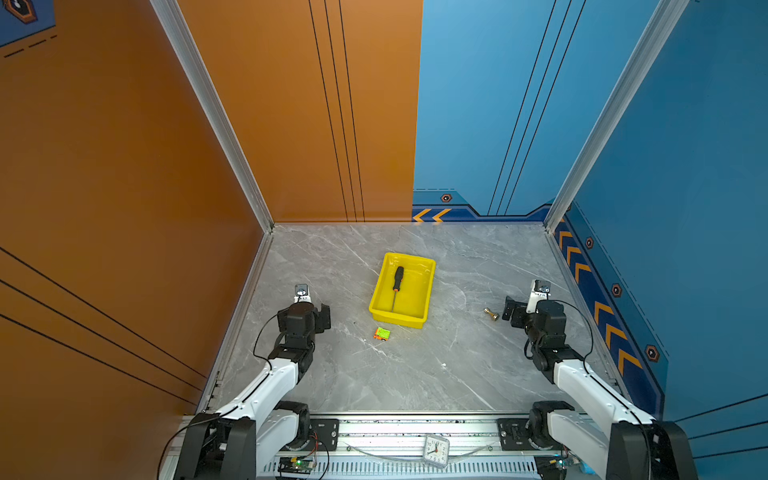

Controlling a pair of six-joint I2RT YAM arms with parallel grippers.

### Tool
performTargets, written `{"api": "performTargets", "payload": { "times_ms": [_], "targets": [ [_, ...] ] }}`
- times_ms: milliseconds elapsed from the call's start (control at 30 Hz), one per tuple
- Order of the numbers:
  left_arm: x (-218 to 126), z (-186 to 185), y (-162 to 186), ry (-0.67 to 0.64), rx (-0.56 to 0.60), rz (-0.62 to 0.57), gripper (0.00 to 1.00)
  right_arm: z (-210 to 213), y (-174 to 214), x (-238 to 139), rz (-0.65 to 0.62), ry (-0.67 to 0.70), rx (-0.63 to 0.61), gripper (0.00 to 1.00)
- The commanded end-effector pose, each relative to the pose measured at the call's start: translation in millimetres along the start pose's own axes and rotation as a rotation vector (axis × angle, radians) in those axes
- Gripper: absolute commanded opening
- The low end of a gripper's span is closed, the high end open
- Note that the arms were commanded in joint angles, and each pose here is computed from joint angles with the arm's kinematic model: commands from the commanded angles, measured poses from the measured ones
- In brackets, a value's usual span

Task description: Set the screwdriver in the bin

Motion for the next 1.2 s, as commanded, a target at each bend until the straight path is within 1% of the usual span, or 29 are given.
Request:
{"api": "performTargets", "payload": {
  "times_ms": [0, 233, 433, 633, 1000, 1167],
  "targets": [
    [7.7, 0.5, -10.1, -0.003, -0.007, -0.094, 0.98, 6.7, -11.0, 12.9, -0.099, -0.08, -0.004, 1.0],
    [23.8, 4.8, -17.9, -0.03, -0.028, -0.158, 0.98, 6.4, -10.0, 36.7, -0.113, -0.069, 0.012, 1.0],
    [30.9, 4.3, -20.0, 0.012, -0.048, -0.181, 0.98, 5.9, -9.8, 44.3, -0.116, -0.065, 0.006, 1.0],
    [38.3, -0.4, -25.3, 0.083, -0.03, -0.205, 0.98, 4.8, -3.2, 52.5, -0.12, -0.069, 0.003, 1.0],
    [58.9, -10.0, -18.0, 0.125, -0.024, -0.191, 0.98, 3.6, 6.3, 61.4, -0.111, -0.066, -0.002, 1.0],
    [65.7, -13.7, -12.4, 0.131, -0.019, -0.183, 0.98, 3.5, 5.5, 63.4, -0.107, -0.026, -0.001, 1.0]
  ]
}}
Point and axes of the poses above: each gripper's point midway between its finger pads, its own x axis out along the fingers, its own z axis along the line the jaws close on, y = z × x, the point moved 10 cm from there along -x, back along the fingers, and after that the axes turned 9 degrees about x, right-handed, at the moved point
